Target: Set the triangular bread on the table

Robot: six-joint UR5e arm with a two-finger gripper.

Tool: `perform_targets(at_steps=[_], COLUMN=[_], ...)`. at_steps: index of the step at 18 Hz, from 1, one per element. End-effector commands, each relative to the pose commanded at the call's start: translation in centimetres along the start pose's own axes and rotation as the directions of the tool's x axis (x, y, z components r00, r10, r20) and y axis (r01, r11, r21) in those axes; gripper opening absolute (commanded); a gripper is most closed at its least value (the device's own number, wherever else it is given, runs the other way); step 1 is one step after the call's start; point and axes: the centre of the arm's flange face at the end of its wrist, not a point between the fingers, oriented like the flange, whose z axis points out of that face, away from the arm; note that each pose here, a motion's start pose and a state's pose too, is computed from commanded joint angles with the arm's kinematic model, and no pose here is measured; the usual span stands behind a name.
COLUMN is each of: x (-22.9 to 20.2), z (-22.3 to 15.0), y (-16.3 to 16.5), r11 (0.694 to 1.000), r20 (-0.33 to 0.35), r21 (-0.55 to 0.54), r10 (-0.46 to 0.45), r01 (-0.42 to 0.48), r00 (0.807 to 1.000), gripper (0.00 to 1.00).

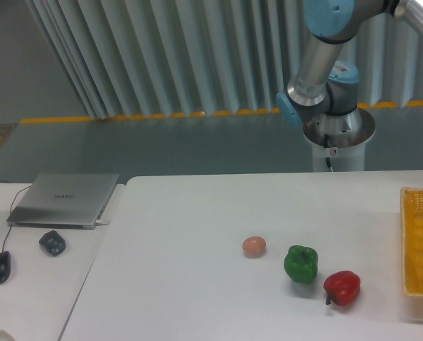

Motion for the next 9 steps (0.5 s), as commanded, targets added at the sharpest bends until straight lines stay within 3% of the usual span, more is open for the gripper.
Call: perform_targets(at_steps=[4, 5, 6, 9], x=[0.0, -0.1, -0.3, -0.9], z=[-1.1, -1.0, -1.0, 0.7], y=[-0.3, -0.3, -0.2, 0.6], r11=[1.000, 1.000, 1.000, 1.000], r20=[-0.006, -0.006, -0.001, 0.041], r21=[0.001, 0.001, 0.004, 0.013], r10=[-0.005, -0.007, 0.005, 0.001], r01=[0.005, 0.007, -0.005, -0.002], r00=[1.000, 1.000, 1.000, 0.999], gripper=[0.34, 0.45, 0.96, 1.00])
